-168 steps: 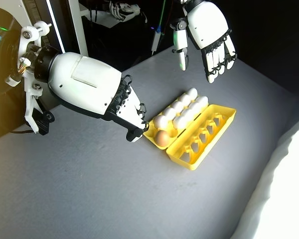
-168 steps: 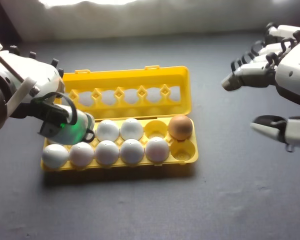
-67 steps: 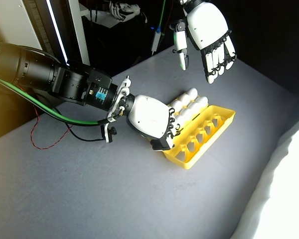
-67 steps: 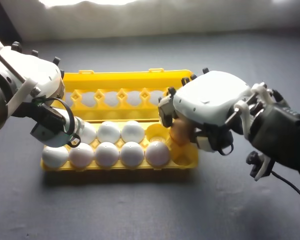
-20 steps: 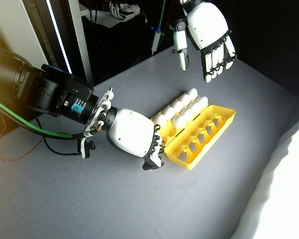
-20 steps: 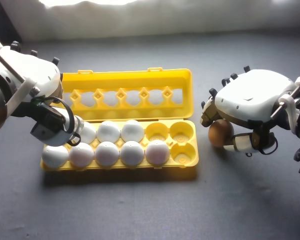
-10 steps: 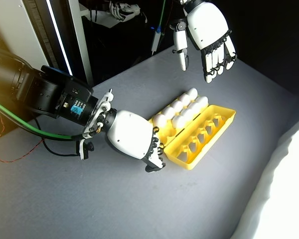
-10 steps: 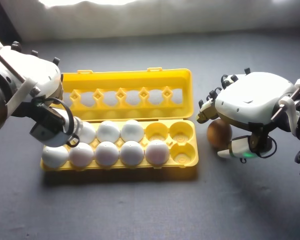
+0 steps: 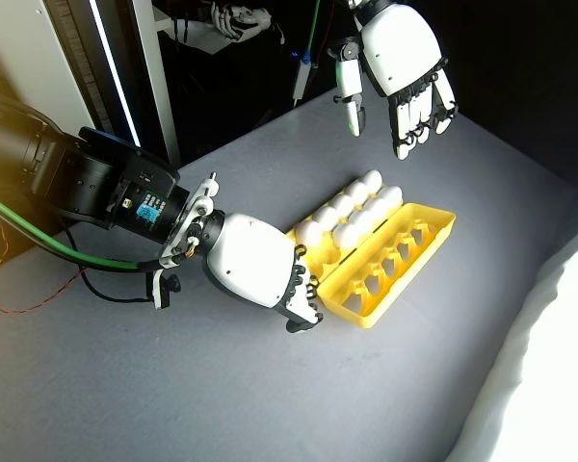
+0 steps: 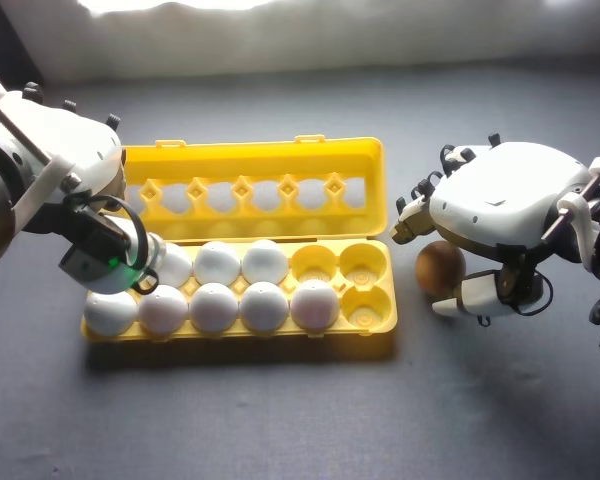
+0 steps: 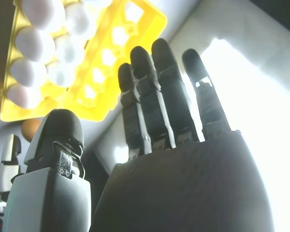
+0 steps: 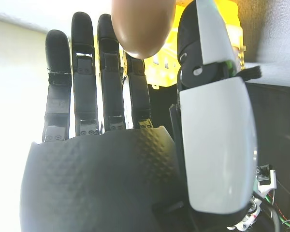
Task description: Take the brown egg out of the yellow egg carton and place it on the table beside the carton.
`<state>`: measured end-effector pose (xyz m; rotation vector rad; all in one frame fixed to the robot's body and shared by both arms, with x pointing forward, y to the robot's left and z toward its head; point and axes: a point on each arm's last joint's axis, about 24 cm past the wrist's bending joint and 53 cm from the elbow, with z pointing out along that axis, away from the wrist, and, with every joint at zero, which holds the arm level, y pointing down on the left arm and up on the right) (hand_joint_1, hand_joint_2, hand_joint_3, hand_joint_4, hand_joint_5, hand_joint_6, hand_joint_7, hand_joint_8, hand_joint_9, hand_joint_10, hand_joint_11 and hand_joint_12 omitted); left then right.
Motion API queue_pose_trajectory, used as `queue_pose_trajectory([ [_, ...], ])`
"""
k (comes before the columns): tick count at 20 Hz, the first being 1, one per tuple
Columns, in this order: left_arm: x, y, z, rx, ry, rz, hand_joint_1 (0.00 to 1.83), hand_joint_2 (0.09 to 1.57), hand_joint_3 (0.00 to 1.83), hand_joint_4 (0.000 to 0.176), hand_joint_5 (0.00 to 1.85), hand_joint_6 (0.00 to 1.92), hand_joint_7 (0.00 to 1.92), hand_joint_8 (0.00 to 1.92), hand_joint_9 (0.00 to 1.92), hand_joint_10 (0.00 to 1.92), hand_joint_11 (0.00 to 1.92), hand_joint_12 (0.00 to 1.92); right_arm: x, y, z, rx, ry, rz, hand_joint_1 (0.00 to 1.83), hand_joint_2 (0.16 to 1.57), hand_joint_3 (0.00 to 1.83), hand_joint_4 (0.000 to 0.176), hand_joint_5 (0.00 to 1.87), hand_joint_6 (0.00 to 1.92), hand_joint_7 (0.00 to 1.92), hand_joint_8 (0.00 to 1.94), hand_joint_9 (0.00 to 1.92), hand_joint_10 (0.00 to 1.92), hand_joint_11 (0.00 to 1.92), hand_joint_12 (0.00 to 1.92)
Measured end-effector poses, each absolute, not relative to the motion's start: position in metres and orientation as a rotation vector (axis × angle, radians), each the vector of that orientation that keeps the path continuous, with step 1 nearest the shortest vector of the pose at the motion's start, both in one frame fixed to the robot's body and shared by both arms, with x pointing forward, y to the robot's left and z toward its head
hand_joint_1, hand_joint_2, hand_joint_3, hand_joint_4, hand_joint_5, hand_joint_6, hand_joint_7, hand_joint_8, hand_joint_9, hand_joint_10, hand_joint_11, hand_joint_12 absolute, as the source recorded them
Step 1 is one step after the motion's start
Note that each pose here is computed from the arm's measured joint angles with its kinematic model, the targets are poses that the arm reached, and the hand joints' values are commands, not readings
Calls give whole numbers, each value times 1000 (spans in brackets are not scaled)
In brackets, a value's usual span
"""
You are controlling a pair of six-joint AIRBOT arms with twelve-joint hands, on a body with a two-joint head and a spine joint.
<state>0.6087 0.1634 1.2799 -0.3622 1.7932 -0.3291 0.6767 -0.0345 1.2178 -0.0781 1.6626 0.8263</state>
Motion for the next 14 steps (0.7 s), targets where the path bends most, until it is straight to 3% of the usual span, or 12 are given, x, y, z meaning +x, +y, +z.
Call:
queue_pose_trajectory([
  [7, 609, 163, 1280, -362, 1793, -329, 291, 1338, 0, 0, 544, 0, 627, 2, 538, 2, 0, 857, 677, -35, 1220, -81, 1656, 824, 928, 1074, 0, 0, 565, 32, 652, 3, 490, 409, 110, 1392],
  [11, 609, 163, 1280, -362, 1793, -329, 219, 1353, 5, 0, 555, 2, 652, 5, 565, 7, 0, 903, 681, -36, 1240, -69, 1613, 833, 916, 1072, 0, 0, 568, 31, 651, 4, 493, 413, 110, 1392],
  [14, 609, 163, 1280, -361, 1794, -328, 311, 1327, 0, 0, 588, 17, 672, 13, 588, 18, 28, 898, 683, -41, 1251, -63, 1591, 833, 878, 1086, 4, 0, 526, 12, 623, 0, 466, 405, 84, 1384],
])
